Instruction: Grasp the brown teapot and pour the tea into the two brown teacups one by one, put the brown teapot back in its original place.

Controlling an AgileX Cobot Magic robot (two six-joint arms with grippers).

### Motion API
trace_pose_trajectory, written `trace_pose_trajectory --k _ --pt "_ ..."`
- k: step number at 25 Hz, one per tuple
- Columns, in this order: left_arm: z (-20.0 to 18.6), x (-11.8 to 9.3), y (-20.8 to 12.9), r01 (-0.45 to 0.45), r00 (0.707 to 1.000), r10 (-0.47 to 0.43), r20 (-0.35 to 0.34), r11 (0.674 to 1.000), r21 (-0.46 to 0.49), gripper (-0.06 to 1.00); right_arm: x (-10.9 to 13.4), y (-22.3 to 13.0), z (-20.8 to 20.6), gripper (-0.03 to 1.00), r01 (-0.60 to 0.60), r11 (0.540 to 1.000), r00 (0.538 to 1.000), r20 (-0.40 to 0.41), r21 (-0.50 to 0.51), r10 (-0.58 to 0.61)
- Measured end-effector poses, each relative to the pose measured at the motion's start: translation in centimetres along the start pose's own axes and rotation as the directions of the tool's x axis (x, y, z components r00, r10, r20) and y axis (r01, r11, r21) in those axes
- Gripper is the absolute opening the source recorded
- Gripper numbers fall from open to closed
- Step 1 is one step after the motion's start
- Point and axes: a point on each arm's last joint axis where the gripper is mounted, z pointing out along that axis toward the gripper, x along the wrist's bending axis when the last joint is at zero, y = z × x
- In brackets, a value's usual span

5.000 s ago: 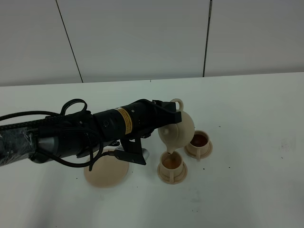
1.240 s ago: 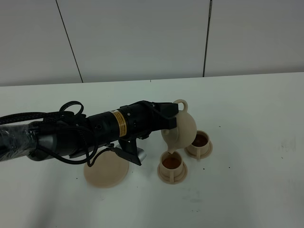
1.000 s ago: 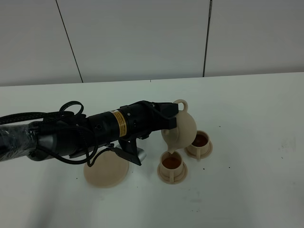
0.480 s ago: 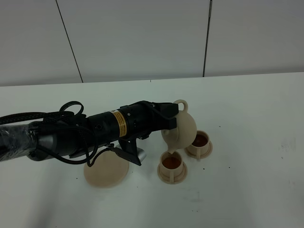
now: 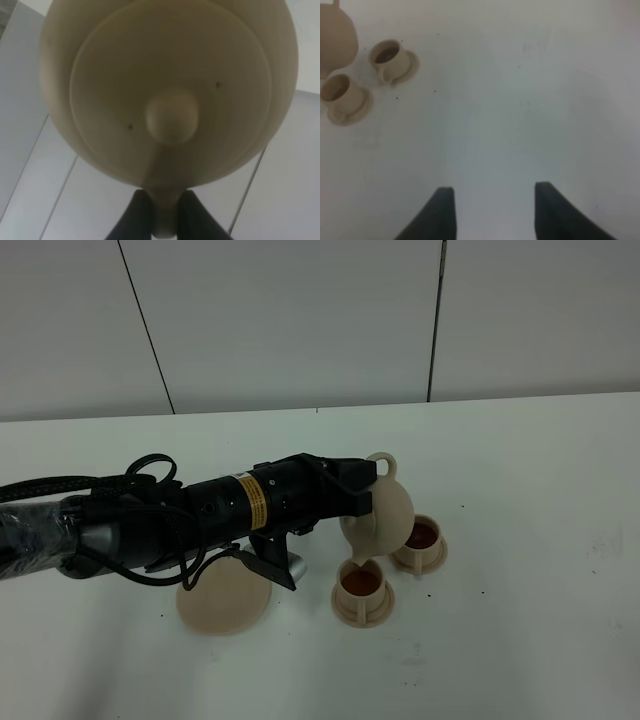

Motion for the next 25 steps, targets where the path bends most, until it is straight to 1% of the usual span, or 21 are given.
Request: trace_pose_trajectory --k 9,25 --pt "0.00 0.01 0.02 -0.003 1.000 0.003 -0.001 1.000 -0.002 0.17 0.00 0.00 0.00 0.36 0.000 1.000 1.000 0.000 0.000 0.000" --pt "0.00 0.26 -0.01 -0.019 0.999 0.019 -0.028 1.000 0.001 0.17 0.00 0.00 0.00 0.36 0.000 1.000 1.000 0.000 0.000 0.000"
